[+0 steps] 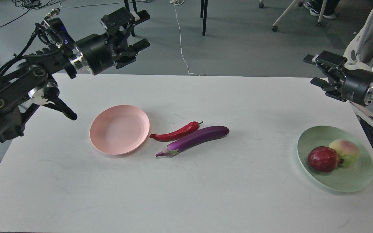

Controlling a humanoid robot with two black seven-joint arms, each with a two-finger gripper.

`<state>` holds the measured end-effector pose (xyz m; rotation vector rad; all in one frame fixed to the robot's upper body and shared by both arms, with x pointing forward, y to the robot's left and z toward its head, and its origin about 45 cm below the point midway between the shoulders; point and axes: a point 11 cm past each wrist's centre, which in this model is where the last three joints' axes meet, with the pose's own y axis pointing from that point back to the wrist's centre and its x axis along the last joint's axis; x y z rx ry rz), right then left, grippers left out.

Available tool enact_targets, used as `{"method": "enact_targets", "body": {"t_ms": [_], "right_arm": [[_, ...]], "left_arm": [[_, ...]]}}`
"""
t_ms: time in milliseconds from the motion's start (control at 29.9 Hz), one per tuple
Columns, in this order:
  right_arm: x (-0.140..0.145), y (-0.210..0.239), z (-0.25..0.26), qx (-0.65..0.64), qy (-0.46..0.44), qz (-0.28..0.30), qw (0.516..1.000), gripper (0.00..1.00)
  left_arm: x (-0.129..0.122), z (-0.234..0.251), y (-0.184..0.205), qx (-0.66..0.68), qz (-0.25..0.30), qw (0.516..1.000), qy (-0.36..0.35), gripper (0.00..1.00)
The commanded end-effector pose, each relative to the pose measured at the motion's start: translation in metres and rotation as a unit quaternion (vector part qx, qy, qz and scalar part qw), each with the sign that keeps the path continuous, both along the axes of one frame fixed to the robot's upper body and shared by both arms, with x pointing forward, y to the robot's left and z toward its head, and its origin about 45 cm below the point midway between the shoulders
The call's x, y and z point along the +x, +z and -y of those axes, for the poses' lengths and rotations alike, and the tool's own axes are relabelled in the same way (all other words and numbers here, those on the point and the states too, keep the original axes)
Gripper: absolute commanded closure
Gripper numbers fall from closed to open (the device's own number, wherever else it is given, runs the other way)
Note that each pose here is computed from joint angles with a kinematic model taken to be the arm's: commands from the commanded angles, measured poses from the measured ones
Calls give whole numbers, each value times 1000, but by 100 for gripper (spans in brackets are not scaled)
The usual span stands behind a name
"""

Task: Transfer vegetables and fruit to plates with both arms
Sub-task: 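Withdraw the right gripper and reach the left hand toward the eggplant, then grasp the purple eggplant with the left hand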

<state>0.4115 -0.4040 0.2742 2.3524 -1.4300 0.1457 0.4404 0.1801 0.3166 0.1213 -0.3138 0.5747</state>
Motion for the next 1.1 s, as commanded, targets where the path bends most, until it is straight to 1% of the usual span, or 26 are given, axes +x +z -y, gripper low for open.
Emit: {"method": "enact_targets", "body": {"t_ms": [0, 167, 234, 334, 401, 468, 602, 736, 803, 903, 1037, 1070], "right_arm": [[12, 6, 12, 98, -64, 19, 993, 1], [31, 0, 18, 214, -108, 37, 970, 1], [39, -14, 15, 271, -130, 43, 953, 1], [48, -33, 13, 338, -168, 54, 924, 1], [49, -39, 24, 367, -207, 65, 904, 1], [44, -46, 36, 384, -235, 69, 890, 1], [36, -56, 46, 404, -257, 63, 876, 1], [31, -68, 48, 413, -268, 42, 869, 2], [31, -68, 47, 415, -267, 43, 869, 1], [30, -69, 47, 416, -267, 41, 869, 2], [30, -68, 47, 415, -267, 43, 869, 2], [30, -68, 47, 416, -266, 43, 869, 1]], "left_arm": [[-7, 34, -12, 70, 43, 996, -41, 2], [-19, 75, -32, 157, 95, 978, -95, 2], [-29, 92, -51, 202, 114, 965, -123, 2], [-42, 116, -69, 239, 148, 948, -146, 2], [-53, 128, -88, 281, 169, 928, -176, 2], [-59, 135, -97, 321, 201, 904, -199, 2], [-69, 147, -109, 362, 250, 869, -226, 6], [-72, 142, -130, 417, 283, 828, -245, 6], [-69, 147, -137, 421, 288, 827, -235, 6], [-62, 141, -153, 447, 275, 822, -219, 6], [-73, 129, -177, 490, 276, 785, -260, 13], [-76, 126, -182, 497, 274, 779, -269, 14]]}}
